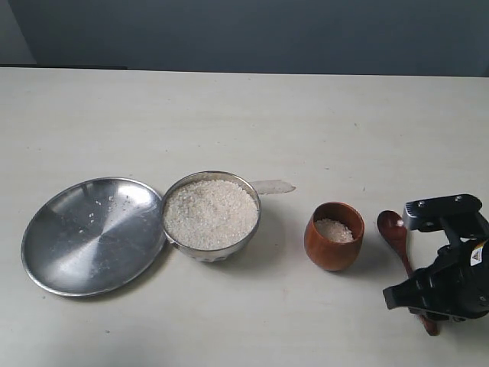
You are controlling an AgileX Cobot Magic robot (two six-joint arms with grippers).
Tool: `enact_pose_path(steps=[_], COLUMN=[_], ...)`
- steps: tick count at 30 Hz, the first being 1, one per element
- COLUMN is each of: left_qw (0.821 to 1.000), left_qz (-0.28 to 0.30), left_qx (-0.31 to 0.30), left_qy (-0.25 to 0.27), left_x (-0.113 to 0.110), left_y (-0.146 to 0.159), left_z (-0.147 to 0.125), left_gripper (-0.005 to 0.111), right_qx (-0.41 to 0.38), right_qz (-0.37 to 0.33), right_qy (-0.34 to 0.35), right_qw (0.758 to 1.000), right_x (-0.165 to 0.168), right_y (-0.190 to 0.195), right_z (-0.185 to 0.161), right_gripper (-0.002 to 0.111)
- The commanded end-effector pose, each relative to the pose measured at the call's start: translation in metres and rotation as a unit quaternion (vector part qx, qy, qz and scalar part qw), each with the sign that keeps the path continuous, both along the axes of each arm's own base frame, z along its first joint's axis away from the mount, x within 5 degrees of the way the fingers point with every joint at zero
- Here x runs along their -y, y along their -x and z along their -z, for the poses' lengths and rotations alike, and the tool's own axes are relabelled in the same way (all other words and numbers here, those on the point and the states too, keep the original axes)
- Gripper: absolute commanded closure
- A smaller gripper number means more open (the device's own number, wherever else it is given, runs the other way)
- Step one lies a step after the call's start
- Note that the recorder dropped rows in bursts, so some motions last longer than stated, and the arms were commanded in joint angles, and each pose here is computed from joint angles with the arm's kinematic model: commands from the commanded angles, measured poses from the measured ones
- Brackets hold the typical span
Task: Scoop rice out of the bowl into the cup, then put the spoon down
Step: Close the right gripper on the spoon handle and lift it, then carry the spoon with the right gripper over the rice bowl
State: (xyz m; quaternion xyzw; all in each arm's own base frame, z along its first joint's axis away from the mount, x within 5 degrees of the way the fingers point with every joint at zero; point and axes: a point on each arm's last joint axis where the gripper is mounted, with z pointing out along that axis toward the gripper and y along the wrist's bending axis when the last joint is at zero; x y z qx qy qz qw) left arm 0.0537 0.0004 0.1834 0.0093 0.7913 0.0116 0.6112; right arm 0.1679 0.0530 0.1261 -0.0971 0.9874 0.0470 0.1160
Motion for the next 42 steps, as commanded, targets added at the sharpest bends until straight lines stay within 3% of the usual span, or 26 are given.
enact_pose_path(steps=[1,4,8,15,27,30,37,42], left_qw=[1.000,1.000,1.000,1.000,1.000,1.000,1.000,1.000], left_qz=[-0.001,-0.001,-0.001,-0.001,-0.001,-0.001,-0.001,-0.001], left_qx=[0.004,0.004,0.004,0.004,0.004,0.004,0.004,0.004], left_qy=[0.005,0.005,0.005,0.005,0.005,0.005,0.005,0.005], left_x=[0.000,0.000,0.000,0.000,0.000,0.000,0.000,0.000], left_y=[0.000,0.000,0.000,0.000,0.000,0.000,0.000,0.000], left_z=[0.000,0.000,0.000,0.000,0.000,0.000,0.000,0.000], left_gripper=[0.106,0.106,0.106,0.106,0.106,0.106,0.106,0.106], right_qx=[-0.010,-0.019,-0.033,-0.021,0.054,0.054,0.083,0.043], right_qz=[0.000,0.000,0.007,0.008,-0.025,-0.060,-0.148,-0.243], right_qy=[0.005,0.008,0.009,-0.001,0.065,0.077,0.114,0.159], right_qw=[1.000,1.000,0.999,1.000,0.996,0.994,0.979,0.956], right_x=[0.000,0.000,-0.001,-0.005,0.001,0.000,-0.030,-0.088], right_y=[-0.002,-0.002,-0.001,-0.012,-0.038,-0.044,-0.055,-0.064], right_z=[0.009,0.014,0.017,0.004,-0.077,-0.093,-0.135,-0.145], right_gripper=[0.075,0.082,0.108,0.109,0.109,0.109,0.109,0.109])
